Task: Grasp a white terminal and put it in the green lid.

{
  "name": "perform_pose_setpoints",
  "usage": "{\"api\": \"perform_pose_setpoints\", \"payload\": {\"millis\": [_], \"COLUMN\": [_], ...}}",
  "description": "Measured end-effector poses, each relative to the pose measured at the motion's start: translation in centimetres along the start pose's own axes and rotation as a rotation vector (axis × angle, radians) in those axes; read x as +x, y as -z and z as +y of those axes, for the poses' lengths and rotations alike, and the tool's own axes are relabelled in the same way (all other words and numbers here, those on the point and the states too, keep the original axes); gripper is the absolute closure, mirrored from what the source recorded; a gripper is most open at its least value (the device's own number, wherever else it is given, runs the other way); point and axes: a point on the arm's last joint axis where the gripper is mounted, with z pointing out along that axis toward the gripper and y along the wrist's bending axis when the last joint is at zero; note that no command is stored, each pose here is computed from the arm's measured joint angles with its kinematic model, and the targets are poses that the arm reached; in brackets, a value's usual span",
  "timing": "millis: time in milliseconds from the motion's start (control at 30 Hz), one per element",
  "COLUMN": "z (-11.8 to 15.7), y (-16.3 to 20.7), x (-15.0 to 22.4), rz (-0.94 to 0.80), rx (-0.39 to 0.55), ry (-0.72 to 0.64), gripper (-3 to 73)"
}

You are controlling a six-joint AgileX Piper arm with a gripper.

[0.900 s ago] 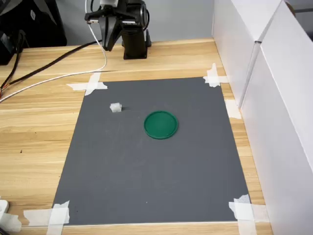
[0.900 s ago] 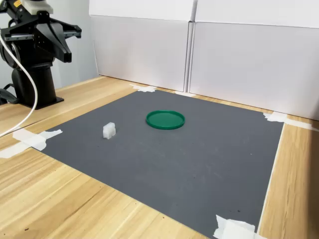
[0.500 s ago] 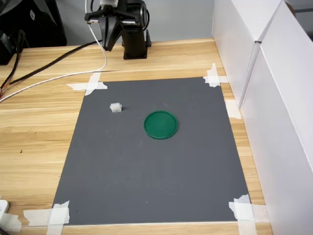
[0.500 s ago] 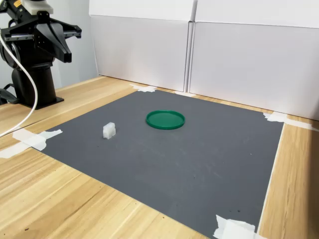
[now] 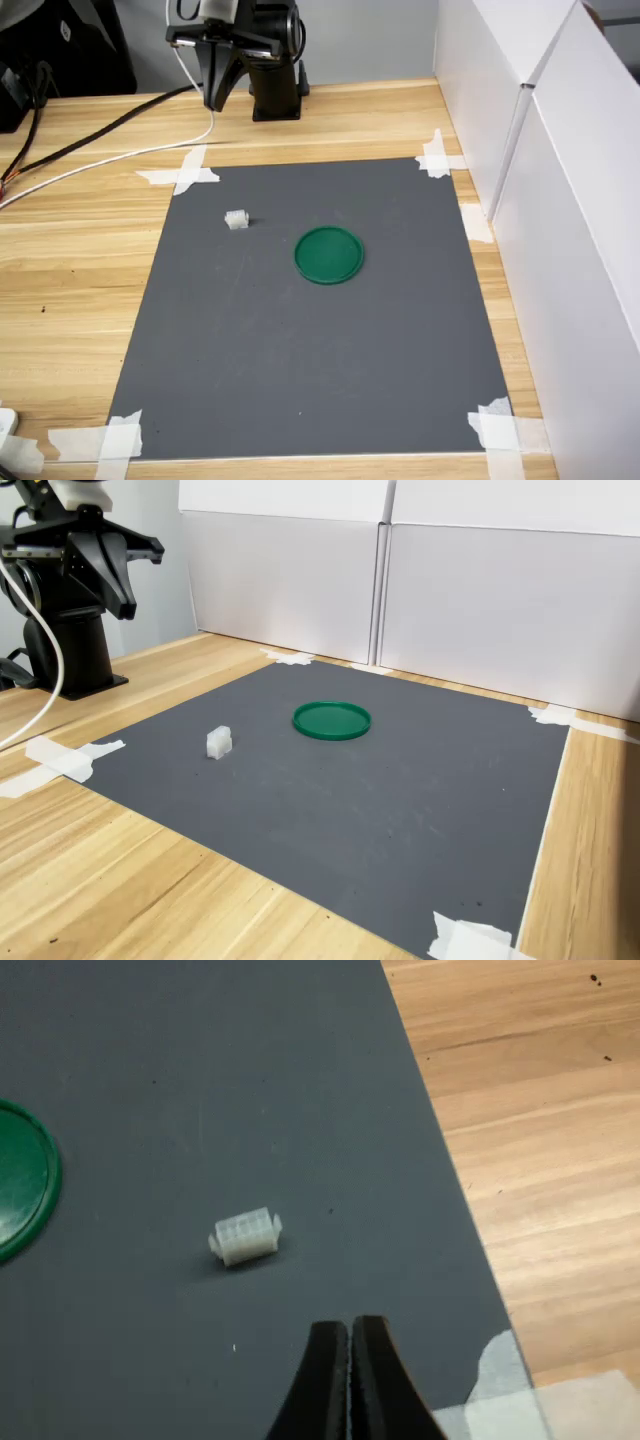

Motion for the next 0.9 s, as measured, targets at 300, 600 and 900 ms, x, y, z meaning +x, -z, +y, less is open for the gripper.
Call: {"api": "perform_pose_setpoints", "payload": {"millis": [300,600,900], "z": [0.4,1.1,2.4], "y": [-2.0,-6.4,-9.0], "x": [-7.2,-9.6,-10.7], "rz": [0.04,0.226,0.362], "rx": [0.0,-0.011,-0.179], "ry": [0.025,0.326,0.653], "gripper": [71.1,71.1,71.1]}}
